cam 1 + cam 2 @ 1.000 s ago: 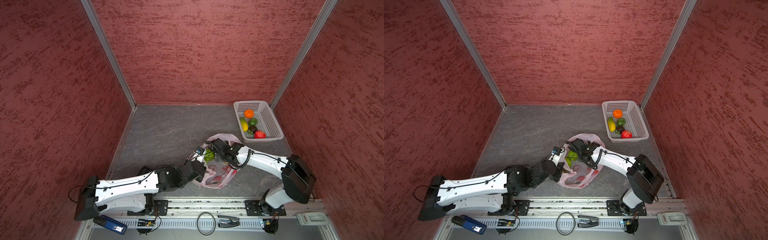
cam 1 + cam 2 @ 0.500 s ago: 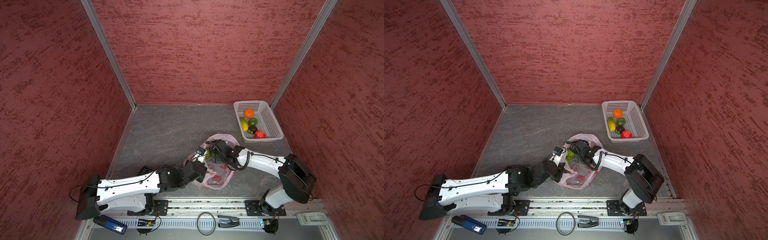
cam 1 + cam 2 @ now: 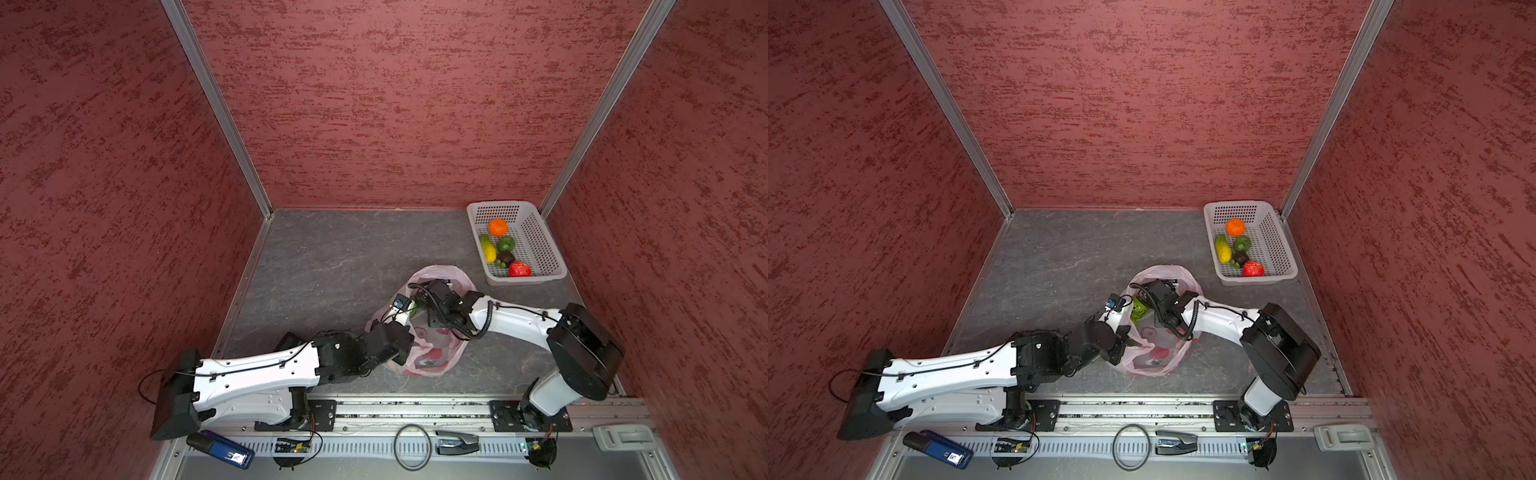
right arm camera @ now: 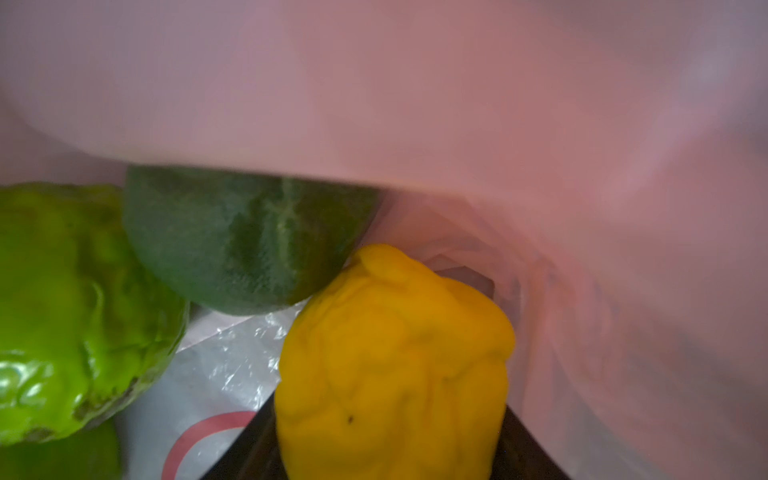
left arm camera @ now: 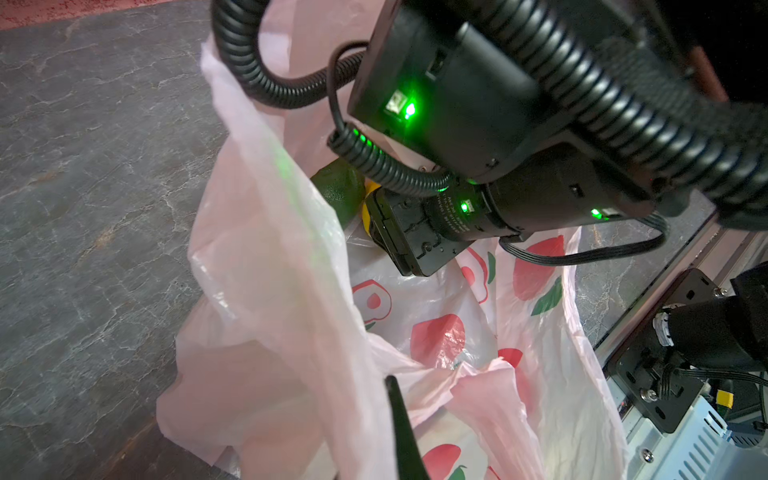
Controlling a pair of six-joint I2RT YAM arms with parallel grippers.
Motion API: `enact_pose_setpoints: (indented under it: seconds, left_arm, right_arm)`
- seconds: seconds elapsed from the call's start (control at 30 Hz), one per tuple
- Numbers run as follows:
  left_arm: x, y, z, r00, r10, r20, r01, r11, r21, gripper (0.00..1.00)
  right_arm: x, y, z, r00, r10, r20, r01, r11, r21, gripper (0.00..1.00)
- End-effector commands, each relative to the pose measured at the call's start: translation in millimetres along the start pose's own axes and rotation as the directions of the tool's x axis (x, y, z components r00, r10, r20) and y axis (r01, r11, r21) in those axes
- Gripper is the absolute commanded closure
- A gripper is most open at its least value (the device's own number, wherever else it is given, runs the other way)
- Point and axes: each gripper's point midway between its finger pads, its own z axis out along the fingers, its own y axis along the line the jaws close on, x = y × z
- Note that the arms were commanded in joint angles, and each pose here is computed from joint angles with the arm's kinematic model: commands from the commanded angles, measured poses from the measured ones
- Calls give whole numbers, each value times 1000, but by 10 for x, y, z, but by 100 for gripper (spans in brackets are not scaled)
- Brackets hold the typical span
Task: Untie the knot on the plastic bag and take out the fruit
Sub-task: 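Close the right gripper on the yellow fruit and lift it out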
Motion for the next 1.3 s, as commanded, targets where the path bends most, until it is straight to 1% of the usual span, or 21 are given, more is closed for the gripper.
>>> enact_pose_setpoints:
  seconds: [0.0, 0.13, 0.27, 0.47, 0.67, 1.03, 1.27]
  left_arm:
    - [-12, -15, -26, 1000, 0, 9, 0, 1000, 12, 100]
    - [-9, 2, -30, 1000, -2, 10, 2, 1000, 6, 100]
    - [4, 39, -27, 1000, -3, 13, 4, 1000, -8, 100]
    - [-7, 106, -33, 1000, -10, 22, 10, 1000, -28, 100]
    - [-20, 171, -56, 999, -14, 29, 15, 999, -45, 100]
    - [-23, 287, -150, 999, -14, 35, 16, 997, -71, 100]
    - [-34, 315, -170, 999, -14, 35, 17, 997, -75, 100]
  right_arm:
    - [-76, -1, -61, 1000, 17, 22, -17, 1000, 2, 48]
    - [-104, 72, -228, 1000, 11, 29, -9, 998, -56, 51]
    - [-101, 248, -490, 999, -30, 46, 36, 991, -132, 52]
    - [85, 542, -820, 993, -112, 28, 115, 969, -216, 52]
    - [222, 715, -1116, 993, -118, 26, 120, 956, -269, 53]
    - [158, 826, -1831, 988, -130, 79, 148, 937, -318, 55]
    - [5, 636, -2252, 988, -91, 125, 127, 941, -314, 56]
